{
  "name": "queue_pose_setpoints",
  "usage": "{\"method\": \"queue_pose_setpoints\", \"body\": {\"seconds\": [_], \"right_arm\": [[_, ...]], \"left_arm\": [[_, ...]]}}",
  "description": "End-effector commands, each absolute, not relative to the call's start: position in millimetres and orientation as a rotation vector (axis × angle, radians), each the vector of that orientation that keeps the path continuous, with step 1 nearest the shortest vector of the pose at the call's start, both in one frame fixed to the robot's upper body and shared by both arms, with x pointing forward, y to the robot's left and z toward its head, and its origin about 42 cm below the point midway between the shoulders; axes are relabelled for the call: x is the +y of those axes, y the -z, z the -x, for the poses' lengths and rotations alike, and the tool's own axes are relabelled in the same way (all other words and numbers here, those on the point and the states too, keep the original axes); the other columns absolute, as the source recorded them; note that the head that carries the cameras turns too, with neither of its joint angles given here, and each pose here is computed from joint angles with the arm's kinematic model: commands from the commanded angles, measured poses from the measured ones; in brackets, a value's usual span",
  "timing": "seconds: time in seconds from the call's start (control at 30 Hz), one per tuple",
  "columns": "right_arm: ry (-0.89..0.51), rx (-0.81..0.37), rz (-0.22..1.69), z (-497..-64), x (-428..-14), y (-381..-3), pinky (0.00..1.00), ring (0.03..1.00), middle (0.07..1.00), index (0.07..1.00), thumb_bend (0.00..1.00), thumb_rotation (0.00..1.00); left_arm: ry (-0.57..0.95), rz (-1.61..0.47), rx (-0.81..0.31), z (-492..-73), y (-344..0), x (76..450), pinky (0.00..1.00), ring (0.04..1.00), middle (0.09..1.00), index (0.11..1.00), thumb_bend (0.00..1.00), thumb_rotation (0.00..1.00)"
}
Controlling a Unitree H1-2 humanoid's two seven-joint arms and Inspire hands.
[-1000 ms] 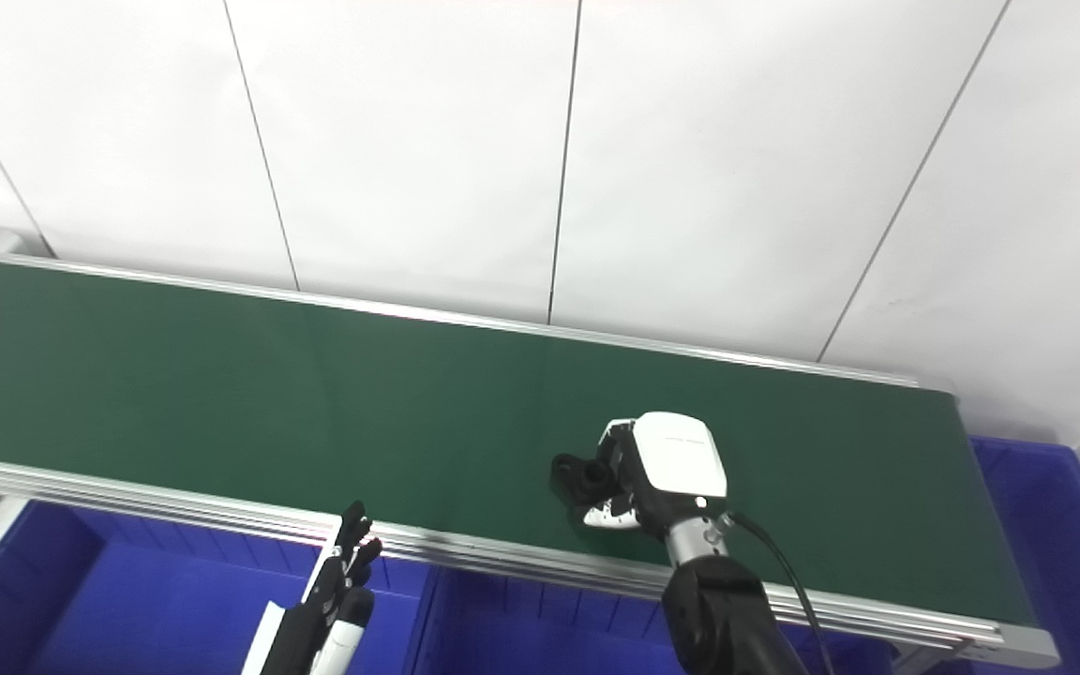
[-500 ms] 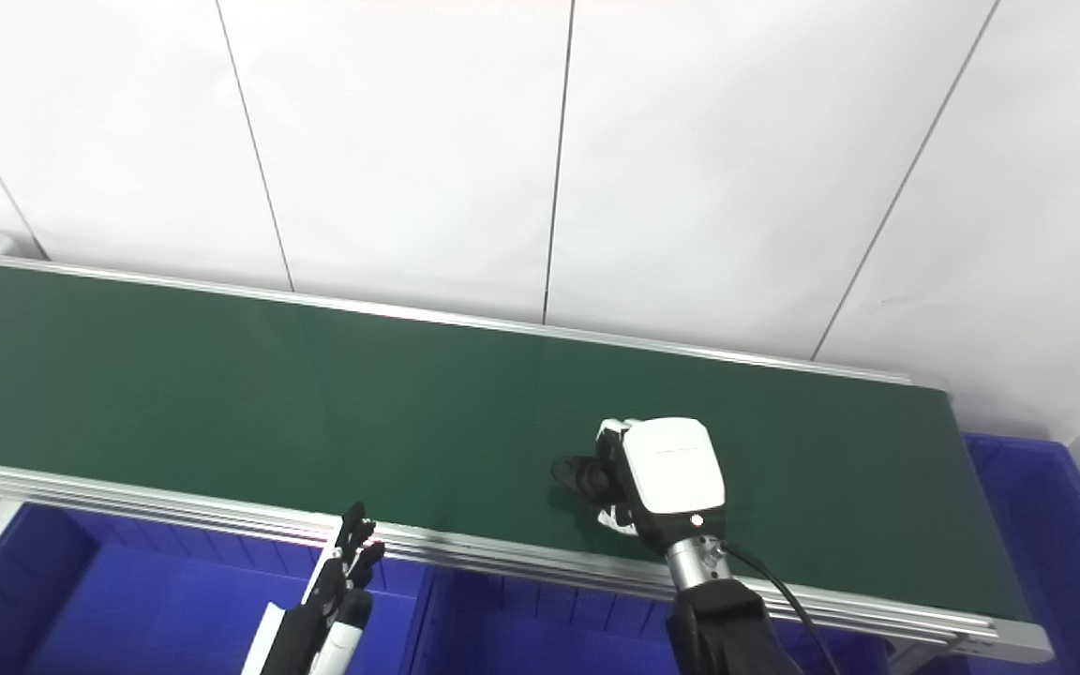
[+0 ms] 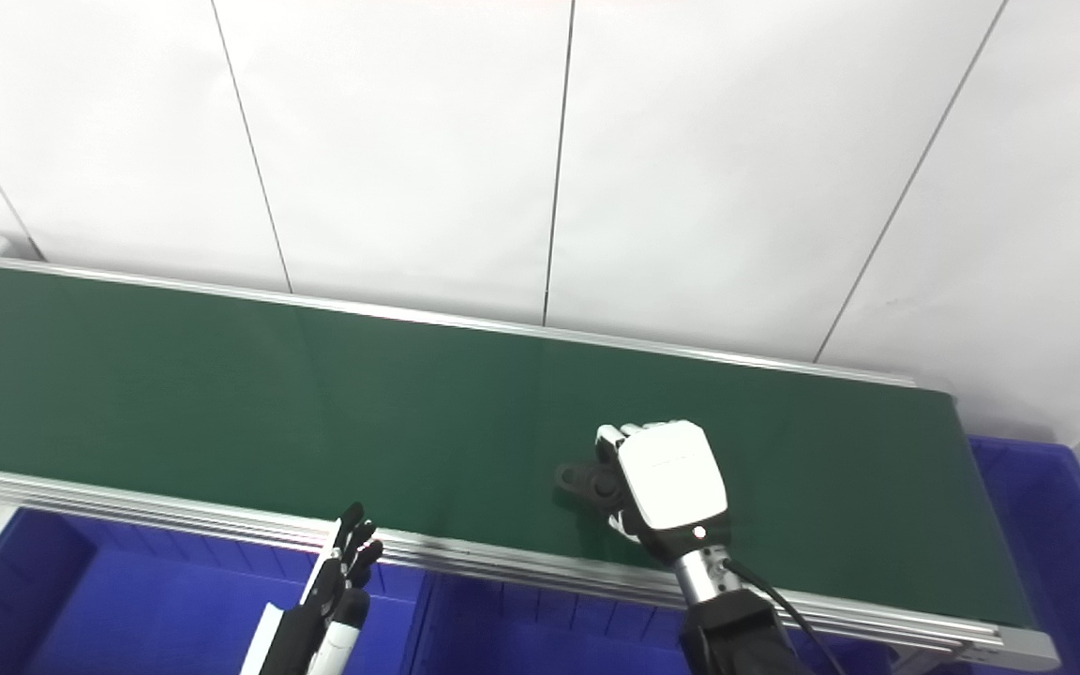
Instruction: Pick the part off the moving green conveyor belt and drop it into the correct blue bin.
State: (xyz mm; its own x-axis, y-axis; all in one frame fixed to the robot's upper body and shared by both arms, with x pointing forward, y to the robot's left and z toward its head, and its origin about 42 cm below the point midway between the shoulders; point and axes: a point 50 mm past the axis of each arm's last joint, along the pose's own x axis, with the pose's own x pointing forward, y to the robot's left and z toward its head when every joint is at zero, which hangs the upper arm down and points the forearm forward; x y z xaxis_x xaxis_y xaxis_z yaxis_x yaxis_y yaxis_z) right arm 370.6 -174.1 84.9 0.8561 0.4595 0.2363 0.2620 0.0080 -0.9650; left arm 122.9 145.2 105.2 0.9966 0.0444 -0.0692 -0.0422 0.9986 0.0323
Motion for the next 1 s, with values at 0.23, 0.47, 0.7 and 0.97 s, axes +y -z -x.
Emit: {"method": "queue_pose_setpoints", "body": {"seconds": [0.23,0.47,0.7,0.97], "right_arm": [[-0.192,-0.788,1.549,-367.2,-171.9,-108.1,0.21,0.250,0.393,0.490,0.53,0.00],[-0.186,-0.890,1.528,-362.0,-175.5,-120.6,0.21,0.258,0.401,0.489,0.53,0.00],[-0.175,-0.950,1.484,-353.4,-175.3,-131.8,0.21,0.256,0.407,0.490,0.53,0.00],[-0.153,-1.012,1.461,-332.6,-174.7,-144.4,0.20,0.252,0.391,0.496,0.52,0.00]], "left_arm": [[-0.024,0.055,0.025,-131.7,-116.8,121.2,1.00,0.959,0.987,1.000,0.69,0.98],[-0.025,0.053,0.024,-134.6,-115.9,125.3,1.00,0.968,0.995,1.000,0.70,0.97],[-0.028,0.034,0.021,-137.2,-114.1,129.6,0.99,0.956,0.983,1.000,0.70,0.98],[-0.039,0.022,0.031,-140.4,-114.9,136.0,1.00,0.946,0.982,1.000,0.72,0.99]]}}
